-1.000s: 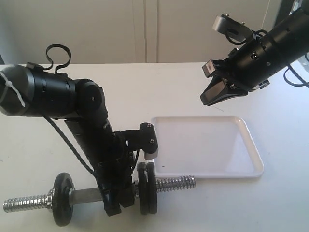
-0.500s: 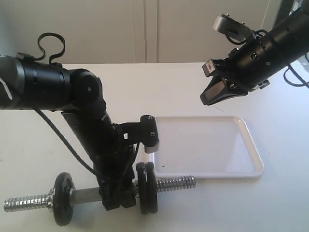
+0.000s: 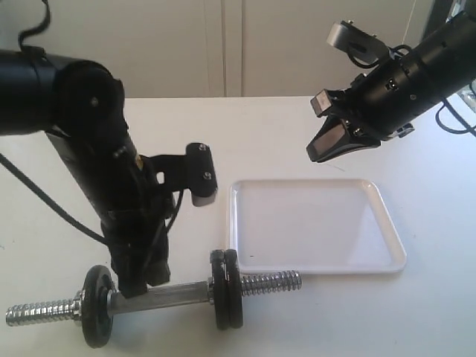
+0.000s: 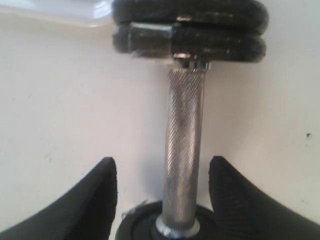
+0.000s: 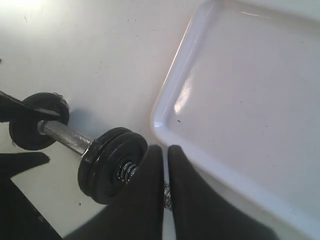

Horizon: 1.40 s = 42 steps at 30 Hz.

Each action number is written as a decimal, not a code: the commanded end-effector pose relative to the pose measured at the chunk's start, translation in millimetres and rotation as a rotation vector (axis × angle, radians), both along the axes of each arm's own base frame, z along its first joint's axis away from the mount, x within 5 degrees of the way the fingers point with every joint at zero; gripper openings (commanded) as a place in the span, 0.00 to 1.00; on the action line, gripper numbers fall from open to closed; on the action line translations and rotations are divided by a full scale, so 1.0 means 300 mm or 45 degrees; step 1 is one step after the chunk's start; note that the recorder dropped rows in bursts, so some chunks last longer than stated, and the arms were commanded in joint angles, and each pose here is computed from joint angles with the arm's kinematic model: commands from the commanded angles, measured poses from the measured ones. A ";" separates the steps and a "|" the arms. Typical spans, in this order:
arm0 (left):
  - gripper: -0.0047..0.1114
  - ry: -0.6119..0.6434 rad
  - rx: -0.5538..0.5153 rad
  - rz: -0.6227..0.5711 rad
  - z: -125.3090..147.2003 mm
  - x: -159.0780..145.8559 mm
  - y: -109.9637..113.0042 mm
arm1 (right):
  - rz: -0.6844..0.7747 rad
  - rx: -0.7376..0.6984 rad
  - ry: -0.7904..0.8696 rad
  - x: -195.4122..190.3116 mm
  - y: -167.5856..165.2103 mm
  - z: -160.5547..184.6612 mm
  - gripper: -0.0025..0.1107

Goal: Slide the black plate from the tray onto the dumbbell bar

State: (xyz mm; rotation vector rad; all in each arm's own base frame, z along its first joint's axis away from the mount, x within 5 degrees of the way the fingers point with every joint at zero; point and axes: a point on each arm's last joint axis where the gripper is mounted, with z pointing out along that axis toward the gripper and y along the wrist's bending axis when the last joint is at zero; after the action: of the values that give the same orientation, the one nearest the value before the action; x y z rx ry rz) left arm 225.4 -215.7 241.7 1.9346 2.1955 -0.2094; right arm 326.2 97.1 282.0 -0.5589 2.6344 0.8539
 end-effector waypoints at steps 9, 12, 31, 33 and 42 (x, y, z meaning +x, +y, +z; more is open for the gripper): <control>0.04 -0.264 -0.325 0.456 0.438 -0.244 0.250 | -0.129 0.028 -0.514 -0.273 -0.060 0.230 0.02; 0.04 -0.417 -0.633 0.573 0.587 -0.423 0.409 | -0.175 0.028 -0.810 -0.486 -0.101 0.308 0.02; 0.04 -0.658 -1.156 0.890 0.481 -0.713 0.718 | -0.315 0.181 -1.357 -0.930 -0.173 0.379 0.02; 0.04 -0.659 -1.158 0.890 0.480 -0.712 0.716 | -0.315 0.181 -1.357 -0.930 -0.173 0.379 0.02; 0.04 -1.054 -1.101 1.404 0.470 -0.805 0.761 | -0.315 0.185 -1.357 -0.931 -0.172 0.380 0.02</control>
State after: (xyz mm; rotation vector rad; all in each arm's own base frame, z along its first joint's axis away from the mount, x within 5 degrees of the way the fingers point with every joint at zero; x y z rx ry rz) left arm -5.5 10.7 384.1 0.2700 1.7832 -0.1691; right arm 46.4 45.8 397.0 -0.4661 1.6087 0.4509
